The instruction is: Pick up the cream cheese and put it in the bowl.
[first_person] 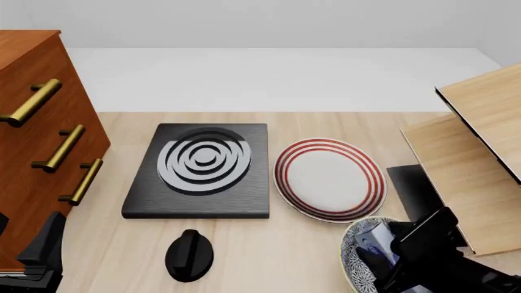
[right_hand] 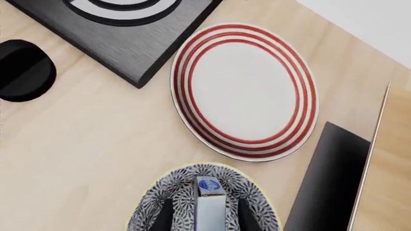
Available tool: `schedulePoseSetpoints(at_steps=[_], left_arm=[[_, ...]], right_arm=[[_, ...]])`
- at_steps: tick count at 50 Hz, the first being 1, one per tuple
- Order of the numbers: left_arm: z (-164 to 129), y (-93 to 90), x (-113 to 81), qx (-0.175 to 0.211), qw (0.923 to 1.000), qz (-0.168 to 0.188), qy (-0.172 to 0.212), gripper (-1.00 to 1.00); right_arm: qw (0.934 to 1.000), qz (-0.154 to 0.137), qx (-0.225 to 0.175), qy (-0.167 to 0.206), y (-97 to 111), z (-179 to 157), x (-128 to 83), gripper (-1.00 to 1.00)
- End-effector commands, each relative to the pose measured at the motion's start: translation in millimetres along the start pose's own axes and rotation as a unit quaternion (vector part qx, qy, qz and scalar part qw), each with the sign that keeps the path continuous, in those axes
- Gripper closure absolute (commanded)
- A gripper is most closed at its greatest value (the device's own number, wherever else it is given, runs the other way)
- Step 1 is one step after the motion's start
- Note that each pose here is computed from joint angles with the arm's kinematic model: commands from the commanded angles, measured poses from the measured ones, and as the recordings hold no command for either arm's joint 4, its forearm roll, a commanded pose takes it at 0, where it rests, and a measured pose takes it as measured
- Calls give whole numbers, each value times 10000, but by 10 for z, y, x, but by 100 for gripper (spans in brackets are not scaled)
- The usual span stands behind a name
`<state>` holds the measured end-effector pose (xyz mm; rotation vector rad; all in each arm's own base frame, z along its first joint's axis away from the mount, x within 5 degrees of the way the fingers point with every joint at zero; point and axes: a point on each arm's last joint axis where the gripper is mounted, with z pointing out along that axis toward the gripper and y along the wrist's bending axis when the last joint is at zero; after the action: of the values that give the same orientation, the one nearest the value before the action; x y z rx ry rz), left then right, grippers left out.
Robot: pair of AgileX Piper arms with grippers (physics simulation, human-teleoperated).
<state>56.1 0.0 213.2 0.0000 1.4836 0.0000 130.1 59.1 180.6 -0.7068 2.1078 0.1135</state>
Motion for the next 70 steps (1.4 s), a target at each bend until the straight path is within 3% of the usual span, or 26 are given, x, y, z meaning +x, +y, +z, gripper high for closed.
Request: schedulePoseSetpoints(at_steps=[1,20,45,56,70], left_arm=[[0,0,0,0,10000,0,0,-100],[0,0,0,0,10000,0,0,-100],[0,0,0,0,10000,0,0,-100],[0,0,0,0,10000,0,0,-100],[0,0,0,0,10000,0,0,-100]], right_arm=[[10000,12,0,-21,-1,-8,-11,-100],[9999,-12,24,-108,-22,-98,-96,-100],[9948,-171,156,-987,-128,-833,-666,-100],[9885,-139,195,-1494,-141,-1240,-769,-100],[9712,157,450,-2333,-135,-1810,-614,-100]])
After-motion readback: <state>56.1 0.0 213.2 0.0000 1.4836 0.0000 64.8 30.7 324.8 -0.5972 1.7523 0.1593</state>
